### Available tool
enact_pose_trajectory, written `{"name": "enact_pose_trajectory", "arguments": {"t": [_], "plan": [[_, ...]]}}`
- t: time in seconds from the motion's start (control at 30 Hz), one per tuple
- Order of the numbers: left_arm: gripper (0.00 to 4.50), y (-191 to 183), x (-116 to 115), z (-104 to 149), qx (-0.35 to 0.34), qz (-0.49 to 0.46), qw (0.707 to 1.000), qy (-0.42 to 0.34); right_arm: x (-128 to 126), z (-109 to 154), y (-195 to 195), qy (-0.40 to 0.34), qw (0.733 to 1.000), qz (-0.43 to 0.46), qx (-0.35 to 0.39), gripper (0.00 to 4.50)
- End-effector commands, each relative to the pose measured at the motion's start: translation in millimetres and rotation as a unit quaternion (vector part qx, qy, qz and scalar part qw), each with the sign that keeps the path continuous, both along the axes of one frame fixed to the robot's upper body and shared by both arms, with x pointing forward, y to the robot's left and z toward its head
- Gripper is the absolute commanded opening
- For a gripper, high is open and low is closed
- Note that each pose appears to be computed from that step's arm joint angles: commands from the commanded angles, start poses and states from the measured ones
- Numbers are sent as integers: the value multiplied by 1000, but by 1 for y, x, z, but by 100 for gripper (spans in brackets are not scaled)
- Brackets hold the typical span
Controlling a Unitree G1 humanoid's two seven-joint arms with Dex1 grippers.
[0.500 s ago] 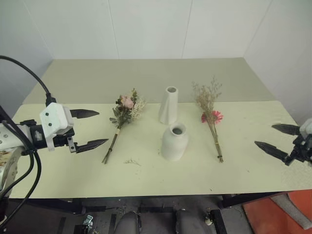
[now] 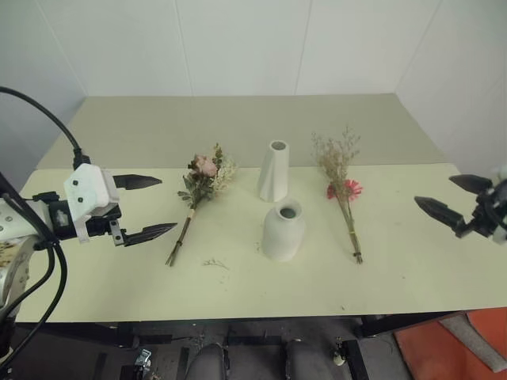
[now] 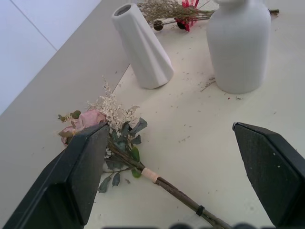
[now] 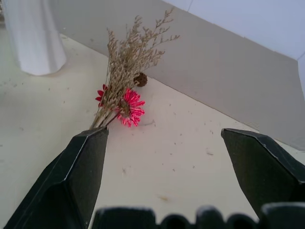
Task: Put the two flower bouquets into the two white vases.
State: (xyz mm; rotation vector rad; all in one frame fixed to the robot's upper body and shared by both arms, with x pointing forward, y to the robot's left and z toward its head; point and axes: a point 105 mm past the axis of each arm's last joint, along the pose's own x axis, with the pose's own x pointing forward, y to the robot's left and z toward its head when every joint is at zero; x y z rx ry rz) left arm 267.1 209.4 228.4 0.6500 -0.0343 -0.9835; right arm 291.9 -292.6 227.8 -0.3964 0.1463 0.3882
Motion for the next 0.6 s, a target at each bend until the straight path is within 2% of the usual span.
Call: {"name": "enact_pose_trajectory", "arguments": {"t": [0.03,0.23,0.6], "plan": [[450,-14,-3,8,2,-30,999,-17,23,-10,13,69,997,-45,4,446],[450,-35,7,5,9,-68,997,-20,49,-37,38,159,985,-63,15,446],[450,-63,13,-1,-7,-108,994,-23,77,-59,64,220,971,-82,41,446]]}}
